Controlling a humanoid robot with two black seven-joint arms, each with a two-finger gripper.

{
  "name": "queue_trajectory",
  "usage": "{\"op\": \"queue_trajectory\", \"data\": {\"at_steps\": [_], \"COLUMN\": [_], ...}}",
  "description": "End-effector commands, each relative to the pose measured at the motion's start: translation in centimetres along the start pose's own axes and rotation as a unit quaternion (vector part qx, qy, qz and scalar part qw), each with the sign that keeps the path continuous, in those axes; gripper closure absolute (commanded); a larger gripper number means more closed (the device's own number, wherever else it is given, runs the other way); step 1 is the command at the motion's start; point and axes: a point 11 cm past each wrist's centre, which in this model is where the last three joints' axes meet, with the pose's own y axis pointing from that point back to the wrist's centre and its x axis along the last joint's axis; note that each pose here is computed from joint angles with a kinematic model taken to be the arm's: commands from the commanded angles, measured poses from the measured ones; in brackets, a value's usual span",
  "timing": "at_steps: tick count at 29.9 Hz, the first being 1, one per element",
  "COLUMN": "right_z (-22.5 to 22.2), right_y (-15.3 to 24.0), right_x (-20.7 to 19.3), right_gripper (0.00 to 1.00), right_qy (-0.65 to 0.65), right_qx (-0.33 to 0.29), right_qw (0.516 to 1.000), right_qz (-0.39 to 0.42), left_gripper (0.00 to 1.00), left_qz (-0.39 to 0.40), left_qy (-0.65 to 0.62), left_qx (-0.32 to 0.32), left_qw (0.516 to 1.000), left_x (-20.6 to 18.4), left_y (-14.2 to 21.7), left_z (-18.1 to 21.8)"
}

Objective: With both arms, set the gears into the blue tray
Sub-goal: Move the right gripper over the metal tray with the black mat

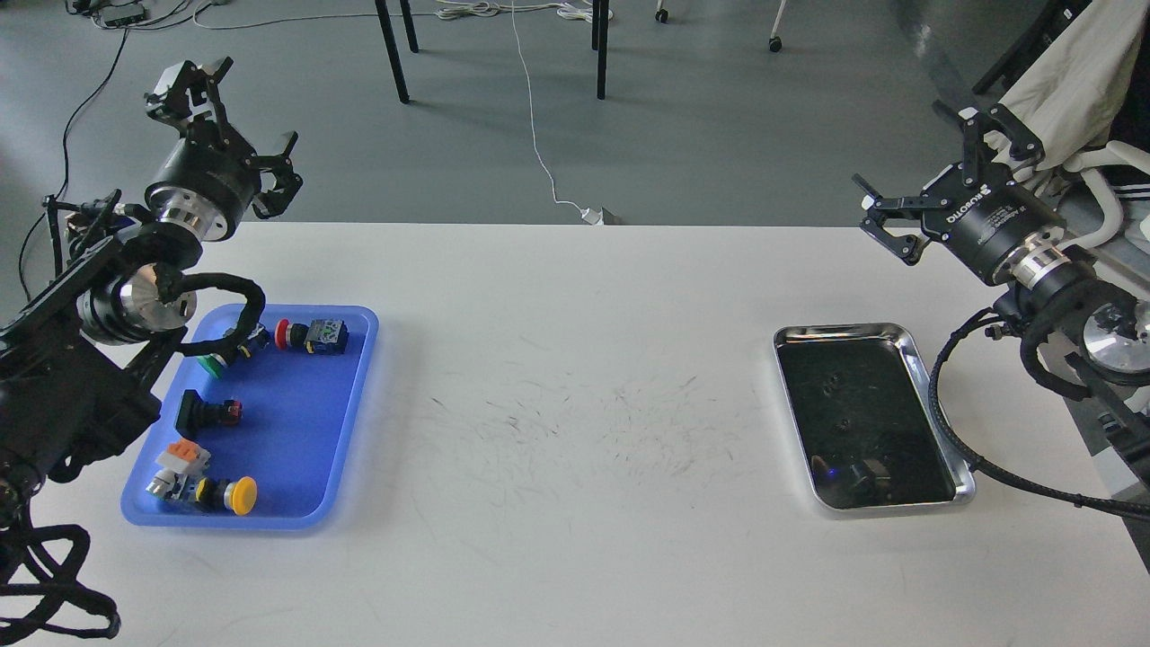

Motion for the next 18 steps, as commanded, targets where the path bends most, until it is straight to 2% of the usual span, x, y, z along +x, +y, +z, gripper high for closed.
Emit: {"op": "queue_trajectory", "data": {"at_steps": [1, 6, 9, 12, 14, 16, 18], "right_z": [-0.9, -1.3, -0.5, 1.2, 2.6, 3.8, 5.0], "right_y": [-0.3, -2.0, -3.1, -3.1, -2.5, -1.7, -1.1], "right_x": [-0.6, -3.4, -6.3, -8.6, -8.4, -6.6, -5.4], "right_gripper": [0.01, 0.01, 0.01, 0.01, 0.01, 0.01, 0.01], "right_qy": [0.045, 0.223, 0.39, 0.631, 0.736, 0.775, 0.786], "right_qx": [-0.024, -0.117, -0.208, -0.307, -0.357, -0.407, -0.443], "right_qw": [0.999, 0.968, 0.897, 0.711, 0.57, 0.476, 0.422], "right_qz": [0.001, -0.008, -0.028, -0.055, -0.072, -0.078, -0.086], "left_gripper": [0.02, 0.02, 0.02, 0.02, 0.02, 0.02, 0.02], "left_qz": [-0.001, 0.002, 0.005, 0.003, 0.003, 0.004, 0.006], "left_qy": [-0.006, -0.01, -0.014, -0.016, -0.017, -0.019, -0.021], "left_qx": [0.0, -0.003, -0.006, -0.008, -0.009, -0.011, -0.013], "left_qw": [1.0, 1.0, 1.0, 1.0, 1.0, 1.0, 1.0], "left_x": [0.0, 0.3, 0.7, 0.6, 0.7, 0.9, 1.1], "left_y": [0.0, 0.0, 0.1, 0.0, 0.0, 0.1, 0.2], "left_z": [0.1, 0.4, 1.0, 1.3, 1.4, 1.7, 2.1]}}
